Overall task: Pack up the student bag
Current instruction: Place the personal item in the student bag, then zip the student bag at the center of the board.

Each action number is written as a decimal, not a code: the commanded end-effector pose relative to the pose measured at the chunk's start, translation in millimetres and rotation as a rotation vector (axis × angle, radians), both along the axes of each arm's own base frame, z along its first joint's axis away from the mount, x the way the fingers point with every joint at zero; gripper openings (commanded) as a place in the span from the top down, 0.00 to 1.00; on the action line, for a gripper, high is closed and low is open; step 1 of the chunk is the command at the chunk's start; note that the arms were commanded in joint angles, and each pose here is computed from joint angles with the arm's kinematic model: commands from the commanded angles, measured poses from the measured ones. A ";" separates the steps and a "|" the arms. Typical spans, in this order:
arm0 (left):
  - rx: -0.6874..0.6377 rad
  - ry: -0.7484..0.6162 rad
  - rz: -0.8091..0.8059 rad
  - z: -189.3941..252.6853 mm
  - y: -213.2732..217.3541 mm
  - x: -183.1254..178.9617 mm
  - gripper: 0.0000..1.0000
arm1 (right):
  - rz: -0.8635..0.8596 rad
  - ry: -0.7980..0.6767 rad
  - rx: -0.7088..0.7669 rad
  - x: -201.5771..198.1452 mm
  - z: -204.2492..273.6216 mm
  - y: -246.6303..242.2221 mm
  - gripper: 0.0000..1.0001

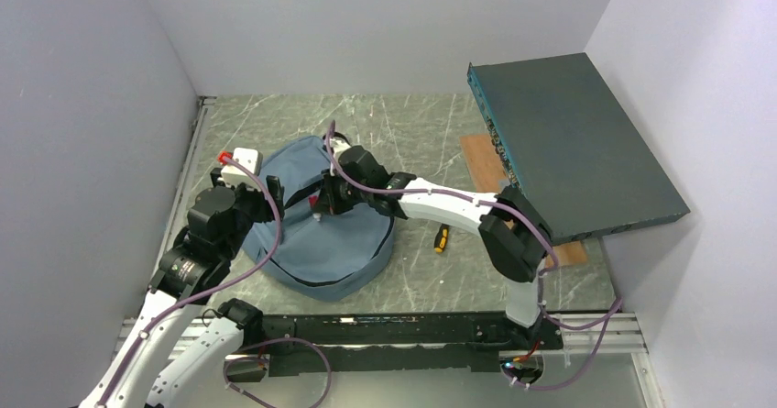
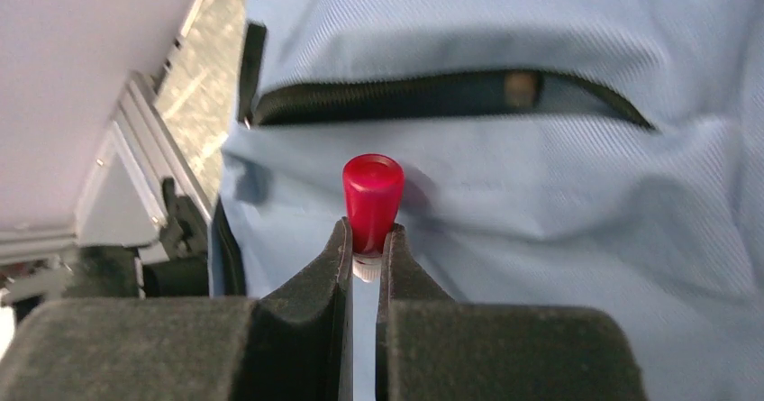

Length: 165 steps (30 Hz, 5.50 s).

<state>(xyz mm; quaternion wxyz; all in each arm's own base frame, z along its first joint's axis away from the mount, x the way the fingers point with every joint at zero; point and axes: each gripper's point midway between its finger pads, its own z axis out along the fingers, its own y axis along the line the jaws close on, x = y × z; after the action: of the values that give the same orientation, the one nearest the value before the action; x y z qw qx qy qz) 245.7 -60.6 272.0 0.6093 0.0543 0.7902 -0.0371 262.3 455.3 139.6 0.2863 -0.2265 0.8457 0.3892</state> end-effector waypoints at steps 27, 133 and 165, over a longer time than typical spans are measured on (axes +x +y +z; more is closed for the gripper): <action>-0.025 -0.026 0.001 5.3 -3.3 6.8 0.25 | -0.498 0.215 0.557 96.6 36.0 53.1 0.71; -0.422 0.052 0.249 -17.5 43.9 -88.1 0.01 | 0.135 -0.608 -0.106 15.9 62.3 109.3 1.00; -0.330 0.492 0.394 -174.7 -1.4 -8.0 0.75 | 0.126 -0.202 0.317 26.3 116.7 65.2 1.00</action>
<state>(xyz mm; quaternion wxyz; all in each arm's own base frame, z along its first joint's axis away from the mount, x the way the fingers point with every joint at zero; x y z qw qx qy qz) 228.7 -65.1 110.0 0.3980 -0.1749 0.8986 -0.0603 272.0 527.4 183.3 0.3007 -0.2814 0.7693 0.4885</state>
